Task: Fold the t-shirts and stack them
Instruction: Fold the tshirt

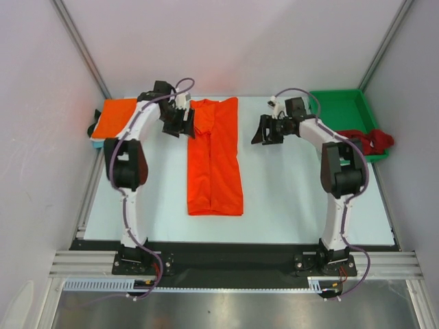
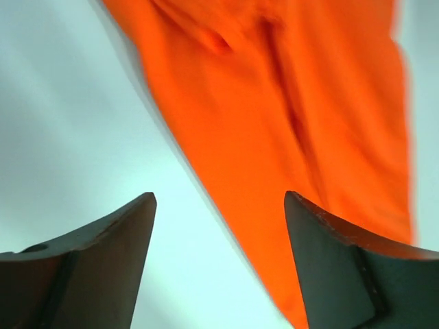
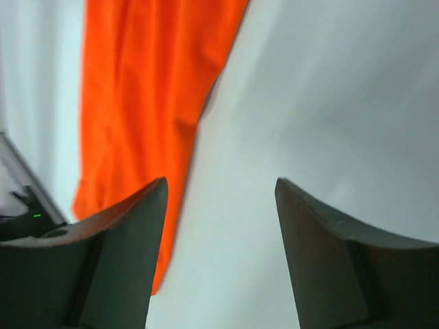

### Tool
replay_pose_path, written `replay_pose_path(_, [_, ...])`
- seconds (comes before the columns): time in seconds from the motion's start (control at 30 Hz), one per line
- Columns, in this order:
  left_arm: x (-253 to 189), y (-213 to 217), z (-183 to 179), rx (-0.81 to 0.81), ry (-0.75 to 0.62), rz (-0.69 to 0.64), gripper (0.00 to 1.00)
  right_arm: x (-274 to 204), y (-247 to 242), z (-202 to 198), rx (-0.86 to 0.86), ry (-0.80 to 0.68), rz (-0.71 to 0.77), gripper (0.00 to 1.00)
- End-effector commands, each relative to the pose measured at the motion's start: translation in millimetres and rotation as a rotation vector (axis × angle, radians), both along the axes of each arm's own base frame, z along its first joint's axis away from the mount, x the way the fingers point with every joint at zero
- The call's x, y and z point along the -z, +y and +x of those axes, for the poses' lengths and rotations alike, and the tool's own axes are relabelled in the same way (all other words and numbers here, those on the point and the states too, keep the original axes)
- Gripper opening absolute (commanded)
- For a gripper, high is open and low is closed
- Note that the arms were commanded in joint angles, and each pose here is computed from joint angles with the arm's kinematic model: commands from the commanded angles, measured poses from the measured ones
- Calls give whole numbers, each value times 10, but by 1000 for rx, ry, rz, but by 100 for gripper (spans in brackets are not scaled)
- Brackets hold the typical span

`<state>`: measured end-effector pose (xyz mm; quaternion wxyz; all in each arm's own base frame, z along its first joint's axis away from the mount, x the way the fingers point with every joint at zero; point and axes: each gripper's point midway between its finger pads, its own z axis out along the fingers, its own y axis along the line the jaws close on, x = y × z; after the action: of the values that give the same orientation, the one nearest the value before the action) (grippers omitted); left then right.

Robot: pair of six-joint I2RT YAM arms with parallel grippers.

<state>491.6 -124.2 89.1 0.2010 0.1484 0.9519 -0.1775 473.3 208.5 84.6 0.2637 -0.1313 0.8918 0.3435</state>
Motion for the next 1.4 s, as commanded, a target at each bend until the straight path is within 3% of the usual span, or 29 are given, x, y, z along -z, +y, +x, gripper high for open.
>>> replay_pose_path(0.0, [-736,-93,-545,-38,-6,-154,79,-443,-5,-546,34,139,201,69])
replay_pose_path(0.03, [-475,-75,-819,-77,104,-153,77,-373,-13,-712,31,185,214,68])
replay_pose_path(0.07, [-449,-68,-921,-134,134,-165,69,-468,3,-876,12,192,241,68])
replay_pose_path(0.1, [-370,-25,-1035,-192,169,-152,67,-268,-9,-1141,14,266,234,68])
replay_pose_path(0.13, [-258,-44,-1330,-265,263,-191,65,-238,-8,-1271,16,294,236,68])
replay_pose_path(0.17, [-229,-63,-1381,-286,273,-246,61,-275,-5,-1385,13,300,246,68])
replay_pose_path(0.33, [240,-186,-2194,-349,508,-313,61,65,42,-2044,5,436,227,67])
replay_pose_path(0.43, [455,-144,-2457,-391,552,-293,60,150,108,-2208,-11,473,211,66])
replay_pose_path(0.77, [663,-297,-2719,-391,559,-298,61,420,400,-2564,-61,567,135,60])
replay_pose_path(1.17, [719,-281,-2770,-395,549,-255,54,688,382,-2514,24,626,30,53])
replay_pose_path(1.37, [767,-246,-2885,-401,563,-239,51,723,588,-2555,-32,635,-1,52])
